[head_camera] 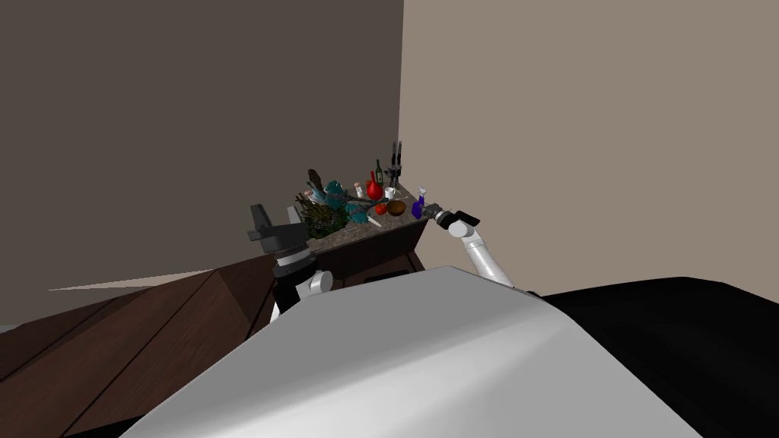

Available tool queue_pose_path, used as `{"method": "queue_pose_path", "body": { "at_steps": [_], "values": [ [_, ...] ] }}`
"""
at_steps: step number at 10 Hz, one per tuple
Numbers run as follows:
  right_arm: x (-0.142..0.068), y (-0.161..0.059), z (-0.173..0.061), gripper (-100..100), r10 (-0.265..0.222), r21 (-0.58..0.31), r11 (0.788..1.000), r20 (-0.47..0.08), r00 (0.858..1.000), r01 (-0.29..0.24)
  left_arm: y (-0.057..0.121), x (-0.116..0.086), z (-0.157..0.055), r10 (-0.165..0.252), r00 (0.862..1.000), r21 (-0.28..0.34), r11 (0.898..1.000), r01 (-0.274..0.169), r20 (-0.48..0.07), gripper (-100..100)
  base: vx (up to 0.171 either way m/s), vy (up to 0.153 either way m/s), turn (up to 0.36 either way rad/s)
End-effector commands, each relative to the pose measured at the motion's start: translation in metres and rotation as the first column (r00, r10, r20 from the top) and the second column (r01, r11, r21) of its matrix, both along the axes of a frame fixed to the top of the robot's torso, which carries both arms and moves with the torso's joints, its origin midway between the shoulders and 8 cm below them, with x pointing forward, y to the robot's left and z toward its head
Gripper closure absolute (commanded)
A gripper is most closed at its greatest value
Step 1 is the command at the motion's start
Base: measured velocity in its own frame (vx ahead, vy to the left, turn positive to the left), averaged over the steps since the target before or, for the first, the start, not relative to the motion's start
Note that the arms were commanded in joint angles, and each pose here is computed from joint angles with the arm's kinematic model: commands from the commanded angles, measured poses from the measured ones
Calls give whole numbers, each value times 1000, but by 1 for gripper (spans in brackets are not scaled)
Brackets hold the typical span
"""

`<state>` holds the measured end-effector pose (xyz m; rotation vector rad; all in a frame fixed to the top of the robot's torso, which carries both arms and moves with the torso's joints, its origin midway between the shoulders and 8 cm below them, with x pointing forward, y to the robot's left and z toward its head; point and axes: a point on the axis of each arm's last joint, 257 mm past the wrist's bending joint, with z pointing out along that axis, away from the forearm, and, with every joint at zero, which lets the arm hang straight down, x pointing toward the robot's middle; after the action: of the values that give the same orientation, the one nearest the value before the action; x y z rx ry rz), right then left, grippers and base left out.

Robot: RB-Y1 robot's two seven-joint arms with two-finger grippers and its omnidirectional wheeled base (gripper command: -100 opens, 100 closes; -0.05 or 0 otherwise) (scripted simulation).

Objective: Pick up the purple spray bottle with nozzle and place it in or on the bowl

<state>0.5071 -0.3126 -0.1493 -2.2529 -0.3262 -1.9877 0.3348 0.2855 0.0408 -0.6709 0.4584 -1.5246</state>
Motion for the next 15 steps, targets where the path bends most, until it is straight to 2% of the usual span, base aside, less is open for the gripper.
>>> {"method": "queue_pose_path", "body": {
  "at_steps": [1,4,6,8,12,14,15],
  "values": [
    [-1,-6,5,100,-1,1,1000,-12,1000,1,0,0,0,0,1000,0,1000,0,0,0,-34,149,33],
    [0,-26,14,100,-36,-2,999,-29,999,36,0,0,0,0,1000,0,1000,0,0,0,46,152,78],
    [1,-49,26,100,-82,-1,997,-37,996,82,0,0,0,0,1000,0,1000,0,0,0,103,146,109],
    [1,-60,34,100,-108,1,994,-38,993,108,0,0,0,0,1000,0,1000,0,0,0,124,118,81],
    [1,-85,49,100,-166,8,986,-39,985,166,0,0,0,0,1000,0,1000,0,0,0,73,74,75],
    [1,-88,51,100,-171,5,985,-34,985,171,0,0,0,0,1000,0,1000,0,0,0,62,48,33],
    [1,-89,52,-100,-173,5,985,-34,984,173,0,0,0,0,1000,0,1000,0,0,0,0,0,0]
  ]
}}
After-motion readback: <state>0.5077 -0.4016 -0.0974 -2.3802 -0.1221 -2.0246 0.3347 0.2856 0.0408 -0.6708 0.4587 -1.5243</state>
